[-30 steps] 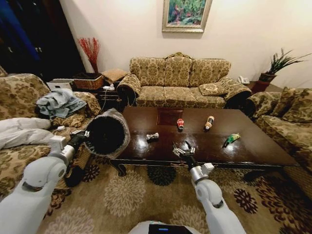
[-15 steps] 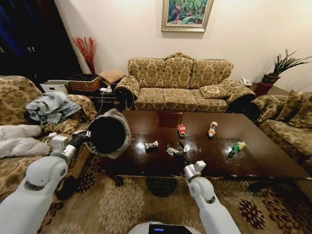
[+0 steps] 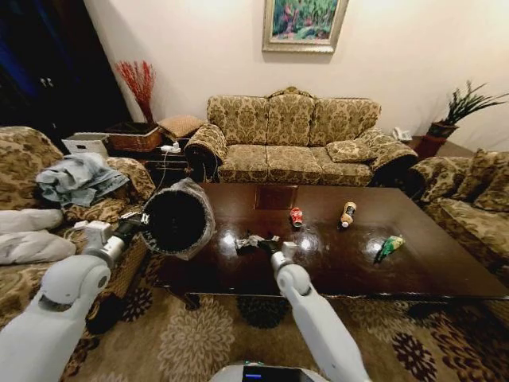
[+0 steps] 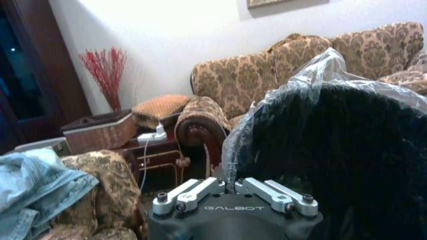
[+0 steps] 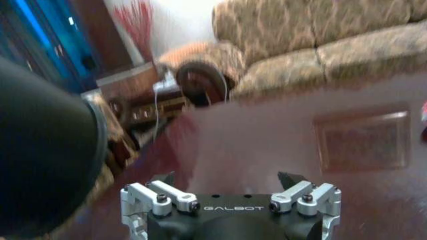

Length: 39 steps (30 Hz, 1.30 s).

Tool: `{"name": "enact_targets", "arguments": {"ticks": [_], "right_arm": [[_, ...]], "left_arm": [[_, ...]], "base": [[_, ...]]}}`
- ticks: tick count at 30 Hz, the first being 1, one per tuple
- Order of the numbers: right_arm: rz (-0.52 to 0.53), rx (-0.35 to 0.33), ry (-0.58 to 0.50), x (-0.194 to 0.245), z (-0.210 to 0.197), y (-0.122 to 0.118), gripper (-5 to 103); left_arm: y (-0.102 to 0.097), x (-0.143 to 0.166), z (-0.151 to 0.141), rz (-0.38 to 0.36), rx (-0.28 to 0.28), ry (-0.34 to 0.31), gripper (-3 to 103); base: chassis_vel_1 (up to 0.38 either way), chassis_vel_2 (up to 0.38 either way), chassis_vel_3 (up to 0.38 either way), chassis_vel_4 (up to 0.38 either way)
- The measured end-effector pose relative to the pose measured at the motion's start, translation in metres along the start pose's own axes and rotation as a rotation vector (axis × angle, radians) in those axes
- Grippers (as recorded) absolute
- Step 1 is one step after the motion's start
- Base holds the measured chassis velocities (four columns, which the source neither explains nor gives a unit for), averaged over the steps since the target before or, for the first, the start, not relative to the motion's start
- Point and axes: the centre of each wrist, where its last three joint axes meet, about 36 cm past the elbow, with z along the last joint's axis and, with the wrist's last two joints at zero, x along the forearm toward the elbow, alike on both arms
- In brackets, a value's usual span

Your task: Move to the front of the table and place the trash on the table into the trash bin.

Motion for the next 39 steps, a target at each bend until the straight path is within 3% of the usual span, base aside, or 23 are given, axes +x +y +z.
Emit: {"name": "enact_targets", "arguments": {"ticks": [5,8,16,19,24,27,30,32,39], "right_arm": [[0.025,-0.041,0.035,-0.022,0.016,0.034,100],[0.132,-0.071,0.051,-0.035,0.032,0.057,100],[0.293,-0.143,0.03,-0.043,0.049,0.045,100],[0.357,-0.209,0.016,-0.052,0.053,0.025,100],[0.351,-0.241,0.013,-0.058,0.051,0.015,100],[0.336,-0.197,0.007,-0.061,0.052,0.013,100],[0.274,-0.1,0.006,-0.062,0.056,0.022,100],[0.249,-0.07,0.021,-0.064,0.055,0.025,100],[0.235,-0.027,0.043,-0.081,0.043,0.014,100]], "left_arm": [[-0.001,-0.001,0.003,0.003,0.002,0.011,2],[0.0,-0.003,0.004,0.007,-0.002,0.019,2],[0.004,-0.005,0.004,0.005,-0.013,0.027,2],[0.003,-0.006,0.003,0.011,-0.016,0.025,2],[0.004,-0.007,0.002,0.014,-0.018,0.026,2],[0.005,-0.008,0.003,0.013,-0.019,0.028,2],[0.006,-0.01,0.003,0.014,-0.018,0.029,2],[0.006,-0.01,0.002,0.014,-0.017,0.027,2],[0.006,-0.011,0.004,0.015,-0.012,0.028,2]], "base": [[0.0,0.0,0.0,0.0],[0.0,0.0,0.0,0.0],[0.0,0.0,0.0,0.0],[0.0,0.0,0.0,0.0],[0.0,0.0,0.0,0.0],[0.0,0.0,0.0,0.0],[0.0,0.0,0.0,0.0],[0.0,0.0,0.0,0.0],[0.0,0.0,0.0,0.0]]}}
